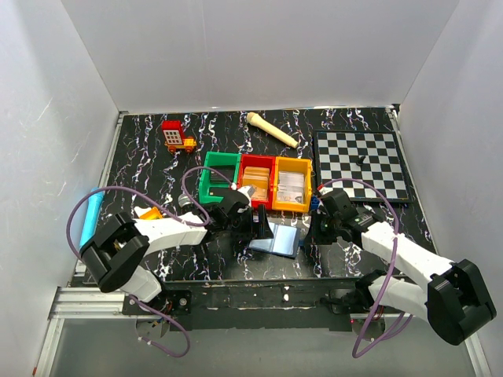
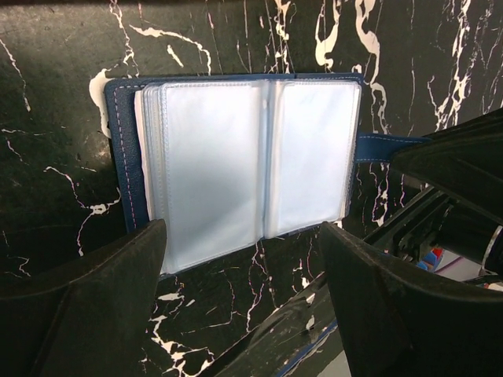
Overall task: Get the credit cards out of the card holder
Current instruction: Remove the credit card from the card holder.
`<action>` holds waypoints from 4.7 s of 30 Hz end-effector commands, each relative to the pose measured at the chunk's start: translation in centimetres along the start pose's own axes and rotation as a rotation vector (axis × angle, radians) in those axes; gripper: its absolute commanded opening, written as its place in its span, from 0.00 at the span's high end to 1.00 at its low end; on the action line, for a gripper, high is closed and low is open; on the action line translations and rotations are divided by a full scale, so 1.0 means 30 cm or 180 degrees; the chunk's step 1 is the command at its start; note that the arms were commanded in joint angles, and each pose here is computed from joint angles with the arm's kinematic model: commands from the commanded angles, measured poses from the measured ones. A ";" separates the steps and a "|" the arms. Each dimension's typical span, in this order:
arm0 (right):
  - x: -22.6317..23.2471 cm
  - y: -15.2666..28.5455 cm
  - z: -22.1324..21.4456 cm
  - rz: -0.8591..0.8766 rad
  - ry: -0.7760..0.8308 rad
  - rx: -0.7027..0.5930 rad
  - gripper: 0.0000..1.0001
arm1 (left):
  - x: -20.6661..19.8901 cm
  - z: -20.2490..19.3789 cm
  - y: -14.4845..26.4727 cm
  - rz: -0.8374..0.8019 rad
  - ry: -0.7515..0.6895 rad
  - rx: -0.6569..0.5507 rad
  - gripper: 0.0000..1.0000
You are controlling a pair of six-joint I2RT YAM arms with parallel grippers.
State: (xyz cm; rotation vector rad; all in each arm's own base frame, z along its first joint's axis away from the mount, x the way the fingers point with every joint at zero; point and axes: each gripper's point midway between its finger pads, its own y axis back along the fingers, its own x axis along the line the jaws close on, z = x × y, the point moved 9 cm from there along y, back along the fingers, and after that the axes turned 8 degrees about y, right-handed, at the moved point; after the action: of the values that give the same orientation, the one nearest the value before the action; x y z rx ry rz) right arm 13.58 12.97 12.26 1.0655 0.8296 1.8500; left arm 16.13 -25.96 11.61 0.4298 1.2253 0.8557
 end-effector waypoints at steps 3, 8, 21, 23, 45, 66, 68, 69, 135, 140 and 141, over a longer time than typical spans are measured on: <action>0.021 0.012 0.037 0.0092 0.0064 -0.0103 0.99 | -0.028 0.000 -0.004 -0.0174 -0.0130 0.0088 0.23; 0.023 0.012 0.037 0.0114 0.0062 -0.0105 0.99 | -0.030 -0.017 -0.024 -0.0241 -0.0178 0.0249 0.23; 0.025 -0.005 0.041 0.0133 0.0055 -0.0036 0.99 | -0.102 -0.025 -0.054 -0.0753 -0.0492 0.0531 0.23; 0.024 -0.006 0.040 0.0130 0.0058 -0.0027 0.99 | -0.116 -0.025 -0.055 -0.0819 -0.0534 0.0548 0.23; -0.015 -0.017 0.002 -0.0058 0.0069 0.0039 0.99 | -0.245 -0.036 -0.035 -0.1215 -0.0988 0.0671 0.24; -0.013 -0.012 0.003 -0.0033 0.0064 0.0026 0.99 | -0.003 0.010 0.001 -0.0085 -0.0377 0.0093 0.22; -0.015 -0.012 0.004 -0.0044 0.0065 0.0021 0.99 | -0.001 0.010 -0.003 -0.0081 -0.0399 0.0103 0.21; -0.013 -0.012 0.006 -0.0029 0.0071 0.0017 0.99 | 0.001 0.006 -0.006 -0.0084 -0.0401 0.0137 0.22; -0.009 0.060 0.033 -0.0269 0.0008 -0.0102 0.59 | -0.065 -0.012 0.150 -0.0368 -0.0883 -0.0053 0.21; 0.029 0.121 0.078 -0.0063 0.0120 -0.0375 0.57 | -0.079 0.002 0.194 -0.0489 -0.0911 -0.0228 0.21; 0.052 0.131 0.092 0.0167 0.0175 -0.0532 0.58 | -0.086 0.005 0.193 -0.0552 -0.0918 -0.0236 0.21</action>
State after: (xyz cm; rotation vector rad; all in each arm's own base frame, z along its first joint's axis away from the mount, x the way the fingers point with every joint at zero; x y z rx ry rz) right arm 13.51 11.96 13.79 1.0073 0.8441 1.8016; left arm 13.90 -24.77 16.70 0.4046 0.9840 0.6526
